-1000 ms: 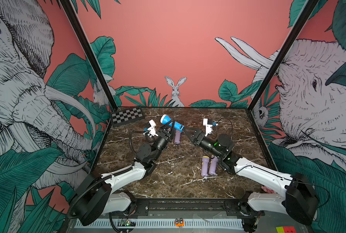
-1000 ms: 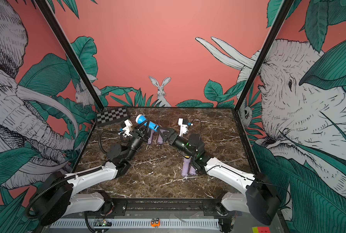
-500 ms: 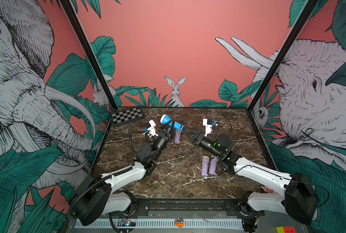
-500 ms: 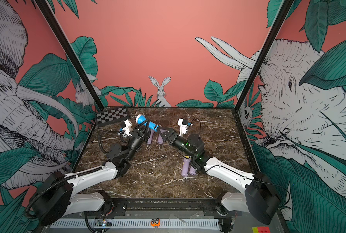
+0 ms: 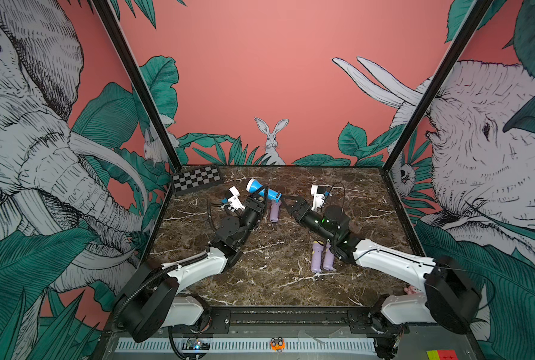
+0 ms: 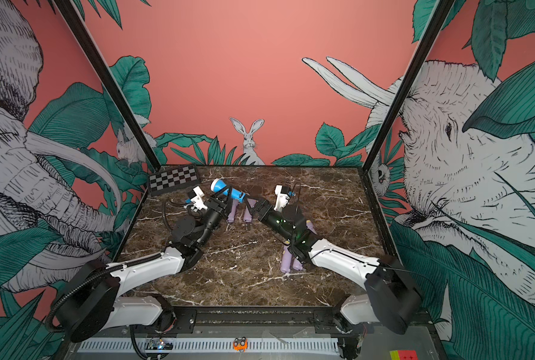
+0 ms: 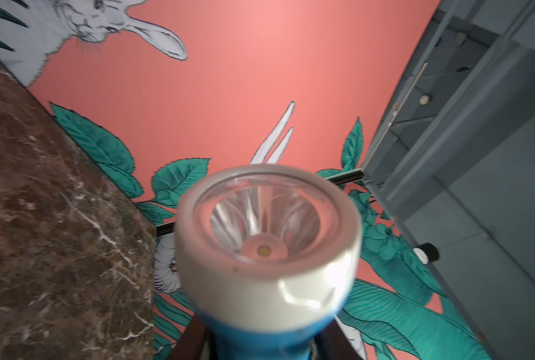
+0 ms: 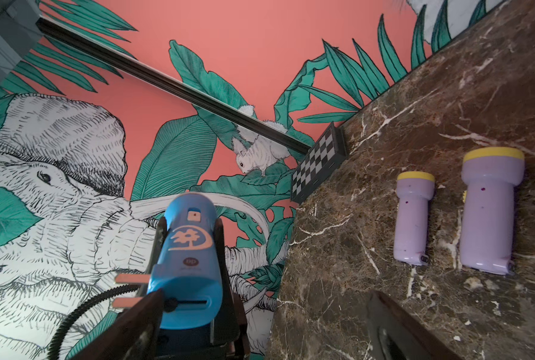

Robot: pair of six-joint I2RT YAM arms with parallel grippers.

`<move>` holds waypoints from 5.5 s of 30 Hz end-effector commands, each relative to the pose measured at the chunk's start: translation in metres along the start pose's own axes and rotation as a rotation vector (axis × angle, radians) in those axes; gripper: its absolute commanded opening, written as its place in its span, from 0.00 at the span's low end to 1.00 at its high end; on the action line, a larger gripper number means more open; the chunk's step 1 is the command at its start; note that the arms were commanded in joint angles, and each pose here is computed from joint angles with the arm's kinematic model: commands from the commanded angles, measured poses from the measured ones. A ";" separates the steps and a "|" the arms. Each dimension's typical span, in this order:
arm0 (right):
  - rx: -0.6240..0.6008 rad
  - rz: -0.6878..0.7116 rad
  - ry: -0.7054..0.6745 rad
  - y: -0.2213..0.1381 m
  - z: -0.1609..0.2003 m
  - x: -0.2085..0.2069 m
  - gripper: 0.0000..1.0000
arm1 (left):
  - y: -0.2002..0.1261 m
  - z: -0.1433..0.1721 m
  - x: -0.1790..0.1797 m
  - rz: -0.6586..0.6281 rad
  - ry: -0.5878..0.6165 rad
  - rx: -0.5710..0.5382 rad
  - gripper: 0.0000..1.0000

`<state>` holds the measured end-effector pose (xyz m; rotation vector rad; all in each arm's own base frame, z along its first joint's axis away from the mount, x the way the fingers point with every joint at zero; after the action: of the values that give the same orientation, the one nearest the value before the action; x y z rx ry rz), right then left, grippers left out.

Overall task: Close the plug at the bottom of the flashlight
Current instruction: Close the plug of the flashlight, then place the flashlight at the center of the board, then pick up the flashlight from the center of the board.

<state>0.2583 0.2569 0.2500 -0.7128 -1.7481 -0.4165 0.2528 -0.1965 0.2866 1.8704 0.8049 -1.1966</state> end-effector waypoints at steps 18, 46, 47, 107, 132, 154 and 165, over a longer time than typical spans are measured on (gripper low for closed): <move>0.088 0.248 -0.157 -0.019 0.007 0.008 0.99 | -0.019 -0.014 -0.115 0.538 -0.082 0.018 0.00; -0.078 0.253 -0.179 -0.087 -0.023 0.027 0.99 | -0.026 -0.007 -0.080 0.312 0.008 0.034 0.00; -0.087 0.242 -0.190 -0.093 -0.027 0.034 0.99 | -0.027 -0.006 -0.073 0.251 0.037 0.042 0.00; -0.083 0.327 -0.740 -0.219 -0.051 0.122 0.99 | 0.144 0.132 0.173 -1.065 0.941 1.231 0.43; -0.158 0.408 -0.793 -0.240 -0.056 0.123 0.99 | 0.018 0.207 0.055 -1.095 0.878 1.310 0.99; -0.185 0.424 -0.813 -0.253 -0.054 0.118 0.99 | 0.022 0.239 0.096 -1.168 0.881 1.345 0.80; -0.171 0.413 -0.802 -0.249 -0.053 0.117 0.99 | 0.021 0.246 0.108 -1.156 0.853 1.380 0.71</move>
<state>0.1121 0.0654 0.3963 -1.4705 -2.2257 0.0513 0.1978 -0.4073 0.1285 3.3367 2.0375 -1.8469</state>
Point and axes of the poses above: each gripper's point midway between its finger pads, its own y axis out along the fingers, its own x axis along the line the jaws close on, z = x × y, the point moved 9 cm from there along -y, back along the fingers, and after that the axes turned 8 degrees about y, right-handed, at the moved point
